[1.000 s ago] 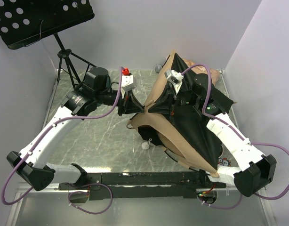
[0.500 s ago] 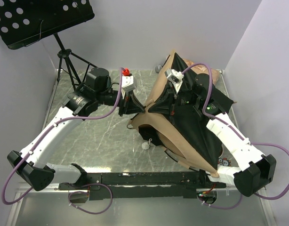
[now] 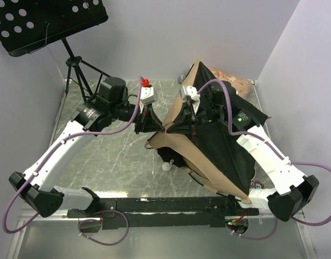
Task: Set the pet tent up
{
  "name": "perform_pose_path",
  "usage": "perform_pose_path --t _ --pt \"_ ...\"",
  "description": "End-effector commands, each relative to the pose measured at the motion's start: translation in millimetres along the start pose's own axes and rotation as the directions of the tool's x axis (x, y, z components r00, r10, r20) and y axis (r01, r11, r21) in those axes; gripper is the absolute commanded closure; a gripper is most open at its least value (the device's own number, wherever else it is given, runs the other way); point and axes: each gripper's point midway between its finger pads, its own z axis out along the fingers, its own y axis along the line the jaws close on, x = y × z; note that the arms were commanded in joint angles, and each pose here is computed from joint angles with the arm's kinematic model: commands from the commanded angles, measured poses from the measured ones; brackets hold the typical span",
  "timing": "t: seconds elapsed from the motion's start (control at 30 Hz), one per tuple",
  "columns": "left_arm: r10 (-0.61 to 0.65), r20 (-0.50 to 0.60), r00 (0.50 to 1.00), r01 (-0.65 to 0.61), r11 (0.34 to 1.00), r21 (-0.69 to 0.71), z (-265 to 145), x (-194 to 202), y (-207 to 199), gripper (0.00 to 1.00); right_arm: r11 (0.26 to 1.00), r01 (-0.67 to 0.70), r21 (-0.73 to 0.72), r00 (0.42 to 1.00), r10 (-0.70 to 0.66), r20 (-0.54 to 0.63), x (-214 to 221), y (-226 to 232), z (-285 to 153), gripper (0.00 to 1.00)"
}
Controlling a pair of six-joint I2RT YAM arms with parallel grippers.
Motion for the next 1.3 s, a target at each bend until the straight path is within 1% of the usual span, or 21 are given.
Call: perform_pose_path --t 0.0,0.13,0.2,0.27,0.3,0.37,0.4,0.43,0.47,0.53,0.63,0.7,0.77,0.83,0.9,0.97,1.1,1.2,1.27 --pt "-0.061 -0.038 0.997 0.06 0.998 -0.017 1 13 1 0.99 0.999 0.03 -0.013 0.998 -0.031 -0.062 11 0 3 1.0" --pt "-0.035 -0.024 0.999 0.035 0.999 0.001 -1 11 -5 0.99 1.0 0.022 -0.009 0.997 -0.023 -0.076 14 -2 3 1.0" --pt "-0.022 -0.001 1.0 0.022 1.0 -0.009 -3 8 -6 0.99 1.0 0.014 -0.012 0.997 -0.015 -0.08 15 -2 3 1.0" --pt "-0.022 -0.003 1.0 0.022 0.999 -0.025 -3 10 -4 0.99 1.0 0.013 -0.016 0.996 -0.015 -0.084 15 -2 3 1.0" --pt "-0.032 -0.016 0.999 0.031 0.999 -0.034 -3 14 -2 0.97 1.0 0.01 -0.02 0.997 -0.012 -0.082 13 -1 3 1.0" --pt "-0.043 -0.055 0.998 0.041 0.998 -0.049 -3 24 3 0.84 1.0 0.02 -0.02 0.997 -0.021 -0.073 9 0 2 1.0" --pt "-0.057 -0.077 0.995 0.052 0.997 -0.063 -4 32 5 0.79 1.0 0.026 -0.016 0.997 -0.027 -0.071 8 0 2 1.0" --pt "-0.06 -0.093 0.994 0.053 0.996 -0.073 -5 38 7 0.76 0.999 0.031 -0.014 0.997 -0.032 -0.068 6 1 1 1.0" --pt "-0.065 -0.103 0.993 0.057 0.995 -0.082 -7 45 9 0.76 0.999 0.032 -0.016 0.997 -0.033 -0.065 5 2 0 1.0" --pt "-0.078 -0.097 0.992 0.069 0.993 -0.101 -13 54 15 0.76 0.999 0.034 -0.016 0.997 -0.035 -0.063 5 3 -1 1.0" --pt "-0.082 -0.069 0.994 0.074 0.991 -0.11 -19 58 20 0.78 0.999 0.032 -0.018 0.998 -0.033 -0.06 5 4 -2 1.0" --pt "-0.071 -0.054 0.996 0.066 0.994 -0.089 -19 55 17 0.85 0.999 0.031 -0.02 0.998 -0.032 -0.06 5 5 -1 1.0" --pt "-0.054 -0.028 0.998 0.051 0.996 -0.073 -19 47 14 0.99 0.999 0.027 -0.018 0.997 -0.028 -0.066 6 4 -1 1.0" --pt "-0.058 -0.017 0.998 0.056 0.997 -0.06 -17 42 12 0.99 1.0 0.021 -0.016 0.997 -0.022 -0.078 9 2 0 1.0" --pt "-0.068 -0.057 0.996 0.065 0.996 -0.057 -10 49 13 0.99 1.0 0.021 -0.016 0.996 -0.023 -0.092 10 1 0 1.0" --pt "-0.083 -0.121 0.989 0.078 0.996 -0.046 -4 64 12 0.99 1.0 0.017 -0.016 0.994 -0.018 -0.11 12 -1 1 1.0" --pt "-0.127 -0.174 0.976 0.119 0.991 -0.056 3 83 14 0.99 1.0 0.018 -0.011 0.989 -0.02 -0.143 17 -3 0 1.0" --pt "-0.145 -0.183 0.972 0.133 0.988 -0.074 7 86 18 0.99 1.0 0.018 -0.016 0.984 -0.021 -0.175 23 -1 0 1.0" --pt "-0.144 -0.171 0.975 0.133 0.988 -0.076 9 81 19 0.99 1.0 0.02 -0.023 0.979 -0.025 -0.202 30 0 2 1.0"
